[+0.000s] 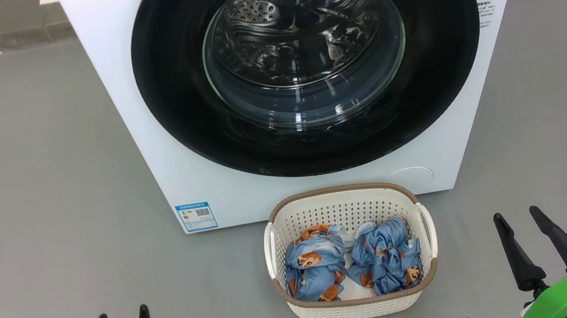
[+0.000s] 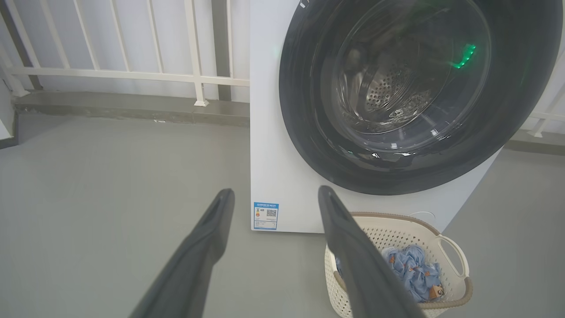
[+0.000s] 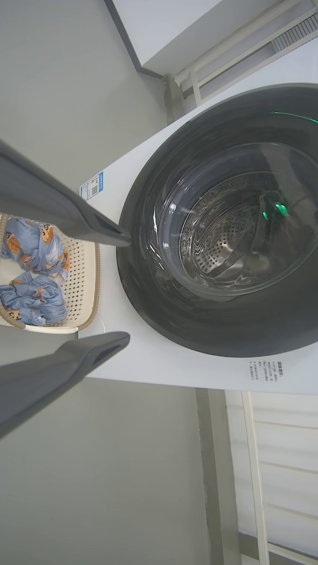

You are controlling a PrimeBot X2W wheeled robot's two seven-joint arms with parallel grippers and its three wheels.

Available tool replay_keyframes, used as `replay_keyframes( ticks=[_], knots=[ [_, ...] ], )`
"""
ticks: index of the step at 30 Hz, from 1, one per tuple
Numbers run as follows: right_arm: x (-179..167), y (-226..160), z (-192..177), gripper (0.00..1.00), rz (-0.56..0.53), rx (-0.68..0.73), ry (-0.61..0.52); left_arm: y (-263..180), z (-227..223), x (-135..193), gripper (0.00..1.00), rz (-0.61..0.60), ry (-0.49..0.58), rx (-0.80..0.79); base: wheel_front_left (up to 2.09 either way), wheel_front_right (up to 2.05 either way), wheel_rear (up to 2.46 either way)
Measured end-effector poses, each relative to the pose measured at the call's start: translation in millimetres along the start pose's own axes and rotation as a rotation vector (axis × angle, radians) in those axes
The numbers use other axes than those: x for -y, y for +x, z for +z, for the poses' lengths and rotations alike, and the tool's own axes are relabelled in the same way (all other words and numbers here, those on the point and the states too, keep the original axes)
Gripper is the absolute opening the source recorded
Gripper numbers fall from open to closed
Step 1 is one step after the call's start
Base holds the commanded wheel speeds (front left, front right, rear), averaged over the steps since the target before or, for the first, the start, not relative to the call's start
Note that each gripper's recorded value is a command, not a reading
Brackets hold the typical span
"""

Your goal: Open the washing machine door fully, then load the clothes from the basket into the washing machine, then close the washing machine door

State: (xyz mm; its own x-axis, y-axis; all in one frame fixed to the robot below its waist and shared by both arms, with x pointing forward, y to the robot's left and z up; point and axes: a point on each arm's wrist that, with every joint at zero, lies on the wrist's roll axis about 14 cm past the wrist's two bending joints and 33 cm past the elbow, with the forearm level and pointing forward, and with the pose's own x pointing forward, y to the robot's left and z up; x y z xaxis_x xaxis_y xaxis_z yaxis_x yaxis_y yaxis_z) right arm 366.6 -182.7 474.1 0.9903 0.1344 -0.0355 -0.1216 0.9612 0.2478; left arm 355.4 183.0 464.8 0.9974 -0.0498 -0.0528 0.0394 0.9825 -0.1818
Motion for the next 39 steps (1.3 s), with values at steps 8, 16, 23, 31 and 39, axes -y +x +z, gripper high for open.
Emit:
replay_keyframes(
  ticks=[8,16,23,31,39],
  knots=[
    [1.2,-1.0,0.4,1.00,-0.006,0.002,0.002,3.8,4.6,-2.8,1.00,0.009,0.001,0.013,0.02,0.02,-0.04],
    [1.6,-1.8,0.0,1.00,-0.011,0.003,0.006,4.8,4.8,-4.5,1.00,0.012,0.022,0.012,0.46,0.46,-0.93],
    [3.8,-2.2,-0.4,1.00,-0.018,0.003,0.006,6.0,3.5,-4.2,1.00,0.010,0.029,0.007,1.04,1.04,-2.08],
    [7.0,-2.3,-2.0,1.00,-0.028,-0.002,0.008,9.1,2.2,-2.6,1.00,0.006,0.028,0.003,1.23,1.23,-2.46],
    [9.6,-2.8,-4.2,1.00,-0.035,-0.009,0.009,11.7,-0.2,0.2,1.00,-0.001,0.025,-0.004,1.23,1.23,-2.46]
  ],
)
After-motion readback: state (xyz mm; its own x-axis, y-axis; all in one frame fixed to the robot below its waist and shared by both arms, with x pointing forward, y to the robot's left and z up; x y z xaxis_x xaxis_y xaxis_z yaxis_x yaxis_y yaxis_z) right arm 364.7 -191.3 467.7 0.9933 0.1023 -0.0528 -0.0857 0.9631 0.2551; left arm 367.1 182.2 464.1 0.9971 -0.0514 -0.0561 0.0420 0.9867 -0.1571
